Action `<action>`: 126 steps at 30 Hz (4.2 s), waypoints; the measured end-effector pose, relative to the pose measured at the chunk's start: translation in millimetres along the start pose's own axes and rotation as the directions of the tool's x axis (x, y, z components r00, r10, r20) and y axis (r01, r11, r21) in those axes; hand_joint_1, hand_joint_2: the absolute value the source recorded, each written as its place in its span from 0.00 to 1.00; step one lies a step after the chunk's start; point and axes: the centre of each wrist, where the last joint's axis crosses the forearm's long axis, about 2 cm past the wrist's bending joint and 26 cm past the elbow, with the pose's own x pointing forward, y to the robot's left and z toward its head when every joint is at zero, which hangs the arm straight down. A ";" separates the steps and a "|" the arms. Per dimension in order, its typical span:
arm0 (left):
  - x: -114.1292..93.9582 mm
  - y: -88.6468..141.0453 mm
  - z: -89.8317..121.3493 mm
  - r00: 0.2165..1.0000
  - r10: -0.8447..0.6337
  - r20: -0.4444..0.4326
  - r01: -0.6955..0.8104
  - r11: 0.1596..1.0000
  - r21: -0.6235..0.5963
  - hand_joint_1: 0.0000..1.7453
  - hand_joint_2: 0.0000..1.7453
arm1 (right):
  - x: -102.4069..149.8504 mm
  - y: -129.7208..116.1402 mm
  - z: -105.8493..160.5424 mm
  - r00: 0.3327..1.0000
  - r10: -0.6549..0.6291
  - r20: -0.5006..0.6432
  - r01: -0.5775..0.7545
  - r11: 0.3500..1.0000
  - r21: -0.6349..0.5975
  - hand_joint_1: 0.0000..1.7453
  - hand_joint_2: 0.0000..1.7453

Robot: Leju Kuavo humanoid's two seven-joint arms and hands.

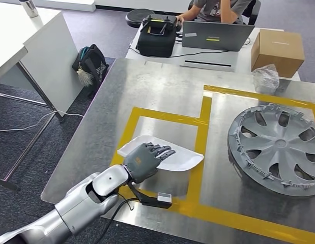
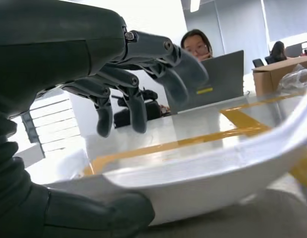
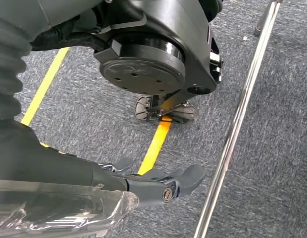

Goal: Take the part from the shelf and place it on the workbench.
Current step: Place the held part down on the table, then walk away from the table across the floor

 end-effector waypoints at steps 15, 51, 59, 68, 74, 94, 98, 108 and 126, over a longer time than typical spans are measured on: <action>-5.7 -7.1 2.3 0.997 0.070 -0.018 -0.070 0.997 -0.022 0.00 1.00 | -0.2 0.0 0.2 1.000 -0.001 -0.008 0.001 1.000 -0.002 0.00 0.00; -57.8 -33.7 150.8 0.708 0.704 0.051 -0.636 0.605 0.478 0.00 0.00 | 4.3 14.7 -4.8 0.995 -0.100 0.027 0.102 0.990 -0.094 0.00 0.00; -41.1 -29.4 165.9 0.672 0.737 0.074 -0.641 0.528 0.557 0.00 0.00 | -2.4 16.3 0.6 0.986 -0.165 0.014 0.166 0.979 -0.116 0.00 0.00; -34.0 -29.7 173.2 0.640 0.765 0.067 -0.636 0.479 0.605 0.00 0.00 | -4.3 16.6 2.0 0.984 -0.177 0.017 0.178 0.977 -0.114 0.00 0.00; -32.7 -30.5 175.1 0.633 0.772 0.061 -0.634 0.471 0.614 0.00 0.00 | -2.0 16.5 0.0 0.984 -0.178 0.025 0.180 0.977 -0.112 0.00 0.00; -49.5 -37.0 193.6 0.420 0.907 0.013 -0.592 0.263 0.762 0.00 0.00 | -5.0 18.4 2.4 0.975 -0.222 0.012 0.221 0.966 -0.136 0.00 0.00; -50.8 -39.2 196.4 0.402 0.916 0.004 -0.580 0.251 0.775 0.00 0.00 | -5.6 18.8 3.0 0.975 -0.224 0.008 0.223 0.965 -0.137 0.00 0.00; -53.7 -48.0 204.2 0.362 0.932 -0.031 -0.539 0.236 0.808 0.00 0.00 | -4.6 20.9 2.8 0.975 -0.222 0.008 0.221 0.967 -0.130 0.00 0.00; -62.1 -69.1 232.1 0.233 0.965 -0.120 -0.443 0.215 0.870 0.00 0.00 | -3.7 22.4 4.5 0.973 -0.230 0.010 0.229 0.963 -0.141 0.00 0.00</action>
